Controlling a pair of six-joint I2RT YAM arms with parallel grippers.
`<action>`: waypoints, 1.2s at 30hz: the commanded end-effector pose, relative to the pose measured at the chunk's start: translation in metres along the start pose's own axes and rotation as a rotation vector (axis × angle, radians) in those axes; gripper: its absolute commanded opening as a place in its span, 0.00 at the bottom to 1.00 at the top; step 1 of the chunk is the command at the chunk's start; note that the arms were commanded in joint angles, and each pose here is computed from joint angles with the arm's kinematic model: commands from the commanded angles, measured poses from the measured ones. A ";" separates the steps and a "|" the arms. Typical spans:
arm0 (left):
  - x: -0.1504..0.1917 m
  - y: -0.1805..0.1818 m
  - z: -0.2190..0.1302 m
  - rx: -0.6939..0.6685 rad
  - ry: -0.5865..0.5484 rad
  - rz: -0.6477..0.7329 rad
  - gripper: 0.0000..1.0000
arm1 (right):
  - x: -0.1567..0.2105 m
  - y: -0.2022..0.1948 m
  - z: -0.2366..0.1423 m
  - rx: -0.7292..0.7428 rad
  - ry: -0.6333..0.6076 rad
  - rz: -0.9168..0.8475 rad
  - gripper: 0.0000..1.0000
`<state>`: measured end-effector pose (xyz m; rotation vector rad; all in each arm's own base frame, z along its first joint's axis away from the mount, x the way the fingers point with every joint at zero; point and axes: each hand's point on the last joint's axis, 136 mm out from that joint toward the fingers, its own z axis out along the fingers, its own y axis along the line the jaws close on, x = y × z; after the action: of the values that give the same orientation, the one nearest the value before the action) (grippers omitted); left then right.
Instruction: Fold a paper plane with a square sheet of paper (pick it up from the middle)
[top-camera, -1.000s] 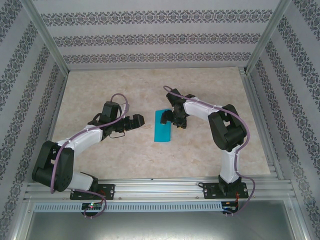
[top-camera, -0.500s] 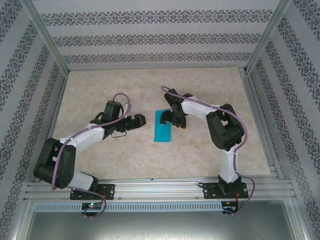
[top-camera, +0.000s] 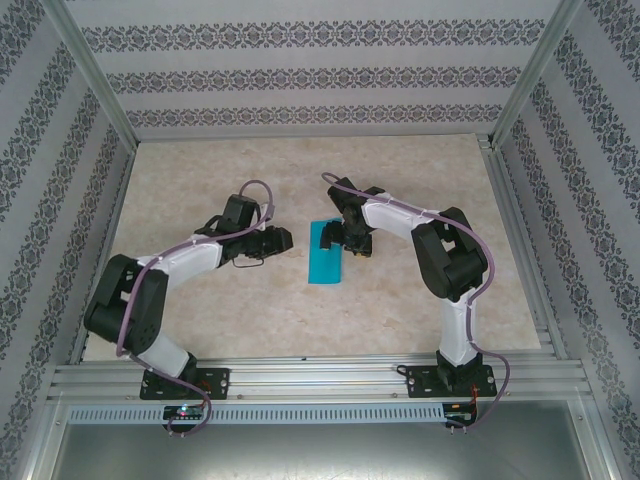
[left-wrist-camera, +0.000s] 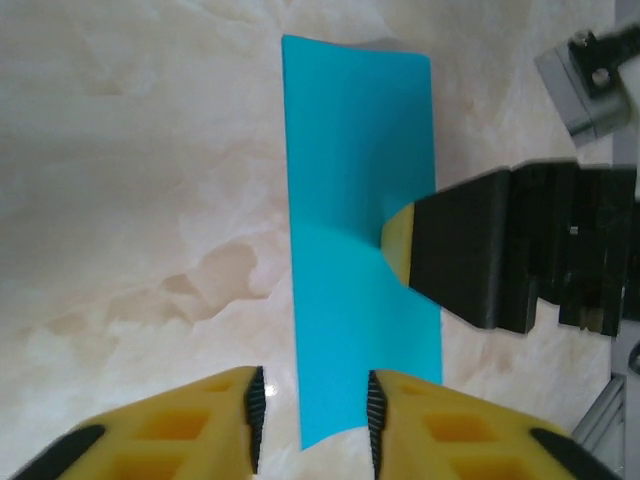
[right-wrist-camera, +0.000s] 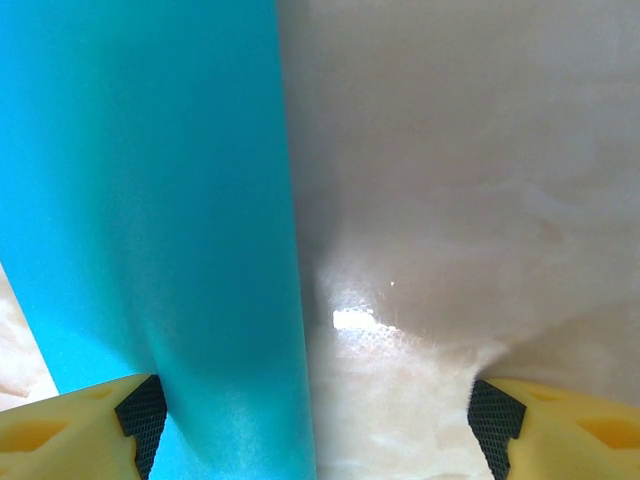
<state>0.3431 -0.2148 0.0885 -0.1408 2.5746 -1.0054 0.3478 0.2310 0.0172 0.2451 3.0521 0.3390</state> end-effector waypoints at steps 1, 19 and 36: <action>0.003 -0.008 0.015 -0.002 0.045 -0.048 0.20 | 0.021 -0.037 0.036 0.144 0.089 0.011 0.84; 0.017 -0.014 0.078 -0.060 0.185 -0.109 0.00 | 0.026 -0.041 0.043 0.148 0.103 0.009 0.84; 0.031 0.001 0.093 -0.155 0.228 -0.104 0.00 | 0.030 -0.043 0.046 0.149 0.111 0.012 0.84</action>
<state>0.3544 -0.2803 0.0247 -0.2109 2.8341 -0.9586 0.3475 0.2302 0.0152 0.2457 3.0519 0.3333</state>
